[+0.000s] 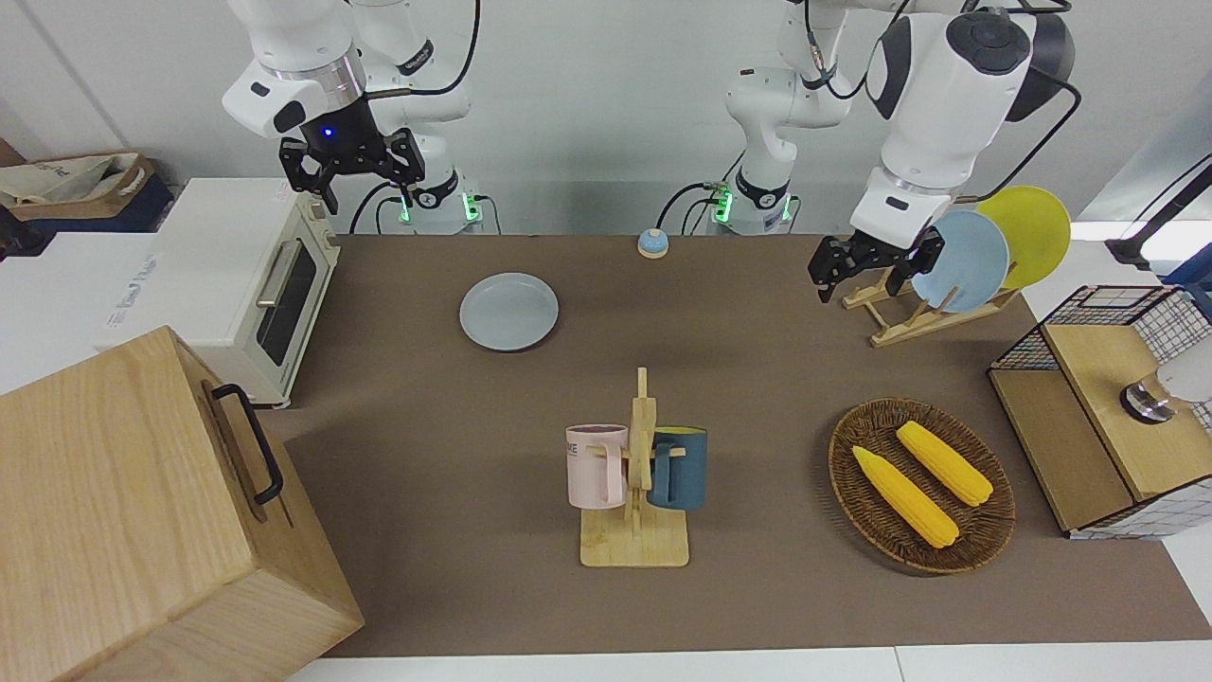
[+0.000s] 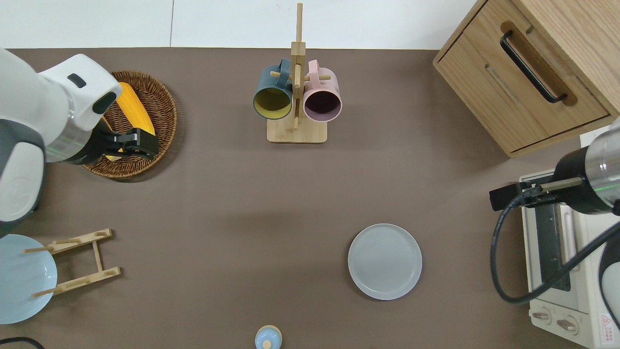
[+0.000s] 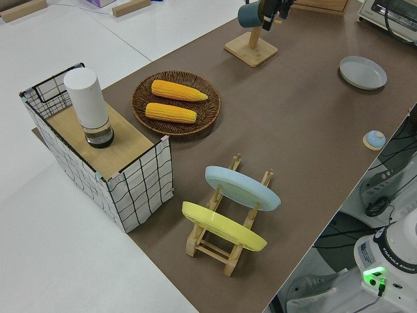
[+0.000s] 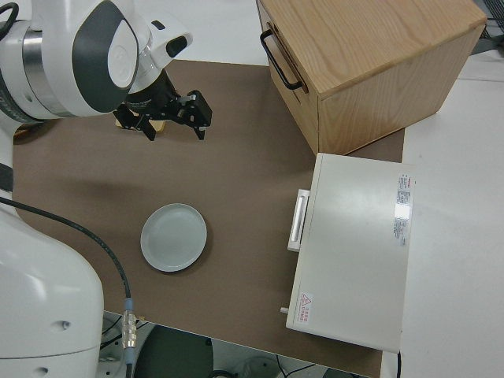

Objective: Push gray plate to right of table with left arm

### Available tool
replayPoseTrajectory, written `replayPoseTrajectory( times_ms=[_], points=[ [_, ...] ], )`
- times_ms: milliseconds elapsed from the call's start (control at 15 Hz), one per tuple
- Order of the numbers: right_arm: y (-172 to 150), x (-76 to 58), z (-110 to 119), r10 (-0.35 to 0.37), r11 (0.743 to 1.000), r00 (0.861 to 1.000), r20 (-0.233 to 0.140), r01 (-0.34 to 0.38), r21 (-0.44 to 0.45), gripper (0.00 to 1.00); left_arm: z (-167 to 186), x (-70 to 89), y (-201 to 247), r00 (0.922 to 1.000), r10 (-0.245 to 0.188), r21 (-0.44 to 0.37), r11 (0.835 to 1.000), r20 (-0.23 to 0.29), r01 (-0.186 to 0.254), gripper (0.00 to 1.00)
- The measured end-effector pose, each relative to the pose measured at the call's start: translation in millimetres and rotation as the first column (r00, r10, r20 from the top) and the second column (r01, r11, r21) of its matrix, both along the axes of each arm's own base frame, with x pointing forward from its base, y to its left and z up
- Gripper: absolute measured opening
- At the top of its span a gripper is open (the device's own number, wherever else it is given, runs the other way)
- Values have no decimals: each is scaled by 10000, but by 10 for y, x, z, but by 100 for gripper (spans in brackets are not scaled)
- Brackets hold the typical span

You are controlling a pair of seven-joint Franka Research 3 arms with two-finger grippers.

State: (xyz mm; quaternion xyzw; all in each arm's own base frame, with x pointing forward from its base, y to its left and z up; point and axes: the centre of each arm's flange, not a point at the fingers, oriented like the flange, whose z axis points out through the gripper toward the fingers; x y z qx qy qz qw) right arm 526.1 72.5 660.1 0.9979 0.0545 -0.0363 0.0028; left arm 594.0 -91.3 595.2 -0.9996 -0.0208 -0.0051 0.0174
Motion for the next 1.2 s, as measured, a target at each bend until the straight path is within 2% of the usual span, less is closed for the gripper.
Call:
replayPoseTrajectory(
  times_ms=[267,533,733,867,1200],
  points=[
    [0,0,0,0,10000,10000,0,0,0,99,104,-134,228,9994,291,16,9996,-210,-291,100],
    [0,0,0,0,10000,10000,0,0,0,99,15,-470,468,9975,633,-82,9979,-325,-636,100],
    [0,0,0,0,10000,10000,0,0,0,99,-11,-663,515,9968,685,-170,9975,-416,-693,100],
    [0,0,0,0,10000,10000,0,0,0,99,-20,-724,519,9967,683,-171,9975,-436,-691,100],
    [0,0,0,0,10000,10000,0,0,0,99,-40,-700,508,9977,646,-239,9976,-218,-652,100]
  ],
)
